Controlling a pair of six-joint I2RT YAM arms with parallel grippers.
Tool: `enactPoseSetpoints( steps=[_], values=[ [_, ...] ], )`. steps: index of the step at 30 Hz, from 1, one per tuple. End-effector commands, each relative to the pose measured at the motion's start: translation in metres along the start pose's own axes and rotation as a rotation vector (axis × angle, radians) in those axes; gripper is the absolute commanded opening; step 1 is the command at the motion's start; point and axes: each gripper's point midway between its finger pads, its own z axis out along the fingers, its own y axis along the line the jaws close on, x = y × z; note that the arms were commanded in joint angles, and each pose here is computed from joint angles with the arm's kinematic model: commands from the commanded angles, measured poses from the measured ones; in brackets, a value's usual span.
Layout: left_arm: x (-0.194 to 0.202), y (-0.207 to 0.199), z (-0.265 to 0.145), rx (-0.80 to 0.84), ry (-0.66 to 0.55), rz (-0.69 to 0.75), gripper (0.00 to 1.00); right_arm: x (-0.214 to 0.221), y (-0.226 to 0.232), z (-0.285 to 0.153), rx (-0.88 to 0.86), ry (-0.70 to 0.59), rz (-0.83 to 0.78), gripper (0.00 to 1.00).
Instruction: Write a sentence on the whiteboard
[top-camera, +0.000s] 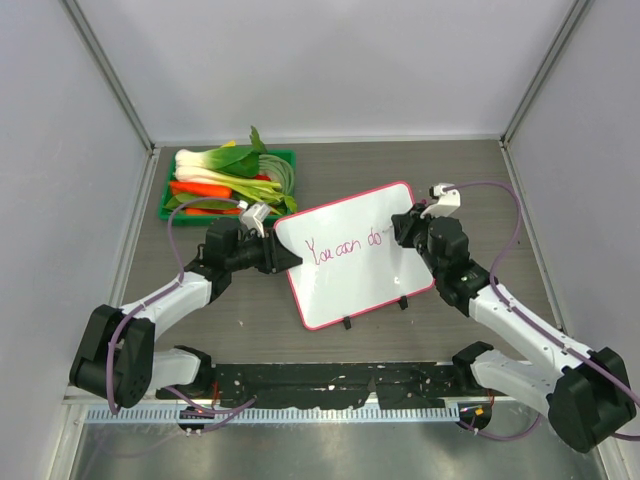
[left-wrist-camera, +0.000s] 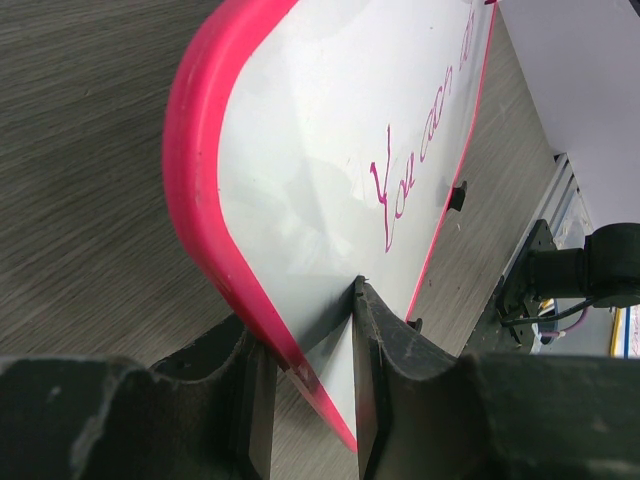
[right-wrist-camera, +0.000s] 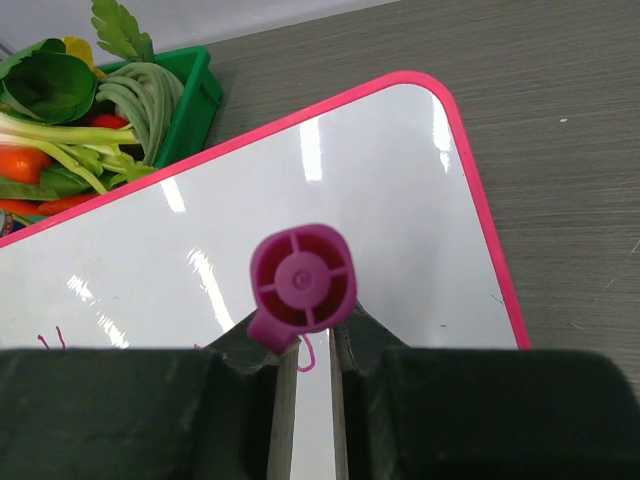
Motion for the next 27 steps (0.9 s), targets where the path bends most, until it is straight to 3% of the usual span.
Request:
enactPoseSetpoints(
  steps=[1,21,27],
  values=[
    [0.016,0.062,-0.004,-0.256,0.020,0.118,0.00,-0.010,0.001,0.004,0.000,-0.045,0.000,0.01],
    [0.017,0.063,-0.004,-0.256,0.022,0.115,0.00,-0.012,-0.021,0.005,0.128,-0.044,-0.009,0.01],
    [0.016,0.063,-0.004,-0.257,0.019,0.117,0.00,-0.021,-0.013,0.001,0.091,-0.071,0.001,0.01]
  ],
)
